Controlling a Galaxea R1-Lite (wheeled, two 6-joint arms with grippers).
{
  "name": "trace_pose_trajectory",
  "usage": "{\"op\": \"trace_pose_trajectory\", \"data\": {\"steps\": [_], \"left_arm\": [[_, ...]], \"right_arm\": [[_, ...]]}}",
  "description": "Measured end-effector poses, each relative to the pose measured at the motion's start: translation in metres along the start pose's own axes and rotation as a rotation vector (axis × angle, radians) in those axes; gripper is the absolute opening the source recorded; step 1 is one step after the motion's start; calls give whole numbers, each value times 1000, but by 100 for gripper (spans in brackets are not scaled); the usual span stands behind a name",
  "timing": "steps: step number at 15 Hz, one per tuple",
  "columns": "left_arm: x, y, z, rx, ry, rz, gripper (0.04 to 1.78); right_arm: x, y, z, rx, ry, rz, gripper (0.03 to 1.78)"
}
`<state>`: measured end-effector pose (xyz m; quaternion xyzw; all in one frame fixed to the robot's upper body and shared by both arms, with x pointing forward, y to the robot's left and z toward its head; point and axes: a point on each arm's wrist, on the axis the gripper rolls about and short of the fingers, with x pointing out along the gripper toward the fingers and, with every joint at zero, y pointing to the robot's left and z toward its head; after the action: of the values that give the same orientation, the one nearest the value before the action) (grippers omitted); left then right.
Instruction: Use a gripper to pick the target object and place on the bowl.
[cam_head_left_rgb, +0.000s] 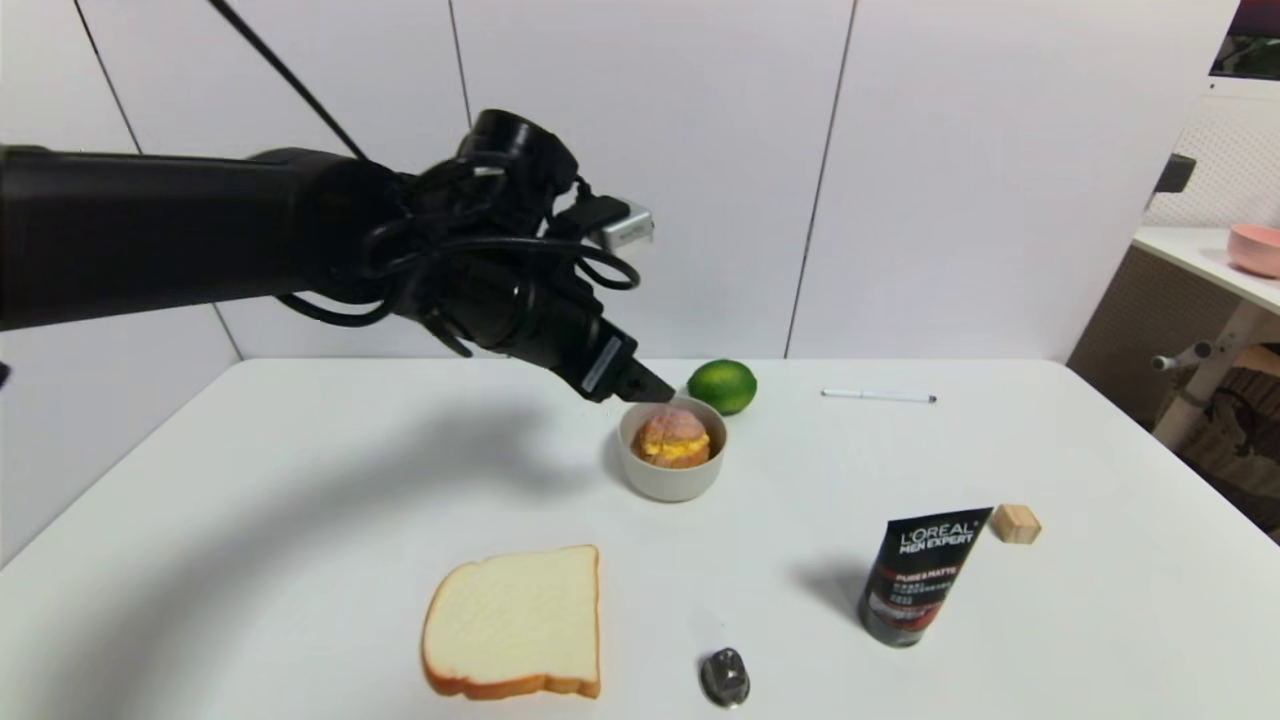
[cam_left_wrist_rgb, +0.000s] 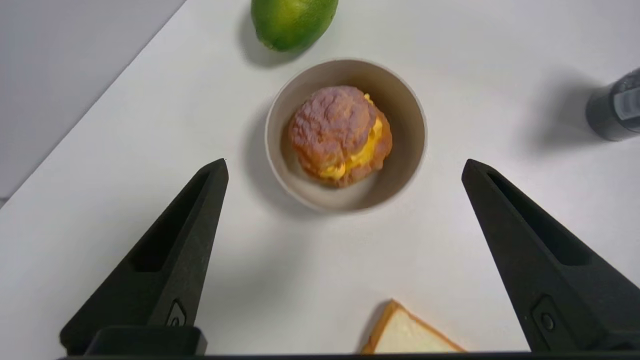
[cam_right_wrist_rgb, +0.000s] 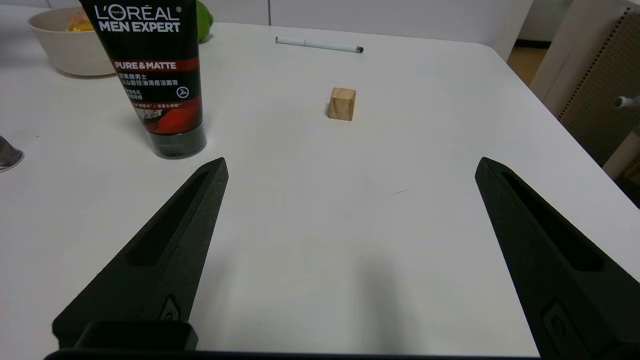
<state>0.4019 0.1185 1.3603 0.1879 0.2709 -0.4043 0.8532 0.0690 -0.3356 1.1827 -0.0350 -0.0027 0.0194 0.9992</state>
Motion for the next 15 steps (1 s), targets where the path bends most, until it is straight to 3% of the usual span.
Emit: {"op": "trace_pose_trajectory", "data": {"steps": [3,8,12,15], "left_arm": [[-53,-4,-25,-35,17,30,167],[-135,-24,-106,-150,61,112,169],[-176,-39,-171,-240,10,257,169],[-193,-49,-200,-285,-23,358,170]], "right_arm": [[0,0,0,0,0,0,171],[0,0,0,0,0,0,171],[0,0,0,0,0,0,171],[0,0,0,0,0,0,171]]}}
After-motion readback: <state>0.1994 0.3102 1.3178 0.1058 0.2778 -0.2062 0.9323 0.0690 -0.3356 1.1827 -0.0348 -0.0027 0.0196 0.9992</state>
